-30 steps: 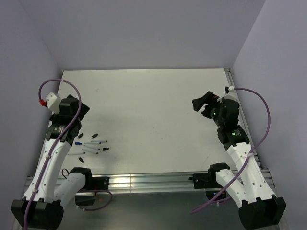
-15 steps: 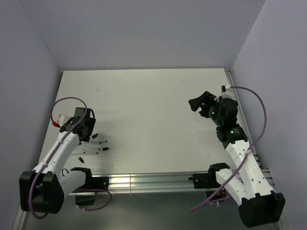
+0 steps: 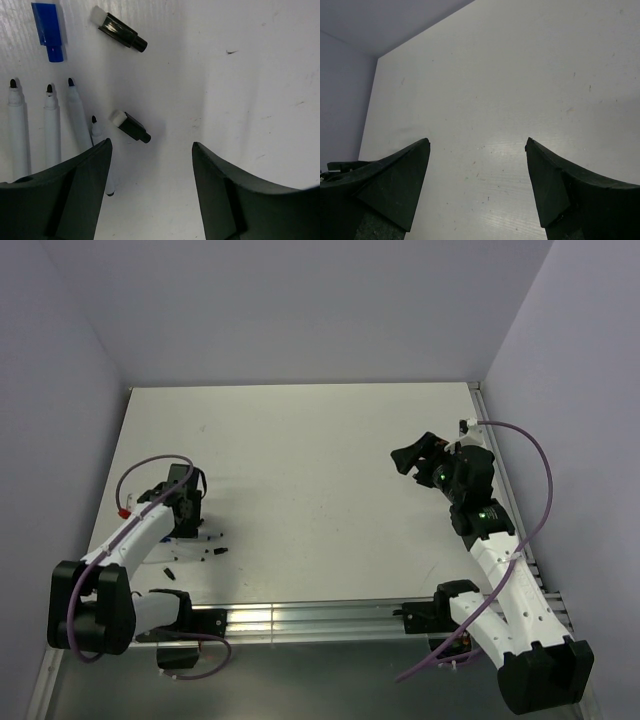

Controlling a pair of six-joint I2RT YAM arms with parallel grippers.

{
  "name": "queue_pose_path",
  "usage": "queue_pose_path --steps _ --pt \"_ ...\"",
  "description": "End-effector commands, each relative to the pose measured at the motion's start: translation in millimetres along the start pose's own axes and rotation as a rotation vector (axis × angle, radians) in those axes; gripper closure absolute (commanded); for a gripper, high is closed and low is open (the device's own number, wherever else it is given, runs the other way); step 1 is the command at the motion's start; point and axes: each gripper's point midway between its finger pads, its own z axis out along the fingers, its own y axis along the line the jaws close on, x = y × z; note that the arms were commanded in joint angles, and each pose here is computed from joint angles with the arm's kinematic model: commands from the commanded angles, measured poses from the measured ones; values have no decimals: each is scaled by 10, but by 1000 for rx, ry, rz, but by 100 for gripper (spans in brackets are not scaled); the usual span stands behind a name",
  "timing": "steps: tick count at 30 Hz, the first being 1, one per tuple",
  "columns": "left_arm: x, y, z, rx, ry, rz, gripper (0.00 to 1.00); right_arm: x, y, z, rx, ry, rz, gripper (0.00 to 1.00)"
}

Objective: Insert the pens into the pen caps
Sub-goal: Pick up the pen from the center of the board.

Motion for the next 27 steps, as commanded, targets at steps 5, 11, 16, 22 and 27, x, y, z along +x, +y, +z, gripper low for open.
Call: queue_pose_path --steps 5,11,16,22,27 --pt "-21 -109 15 -13 -26 -78 30 -85 75 2 -34 -33 1 16" --pt "-10 -107 57 -33 -34 -76 32 -78 60 4 -28 -32 2 16" --pt "-15 -121 75 -40 -42 -69 36 -68 54 15 -26 -26 3 16" --pt "-29 -103 115 -75 -61 -42 36 -55 52 28 -26 -19 4 16" --pt "-10 -65 134 -79 -56 -33 36 -51 53 24 -28 -19 6 16"
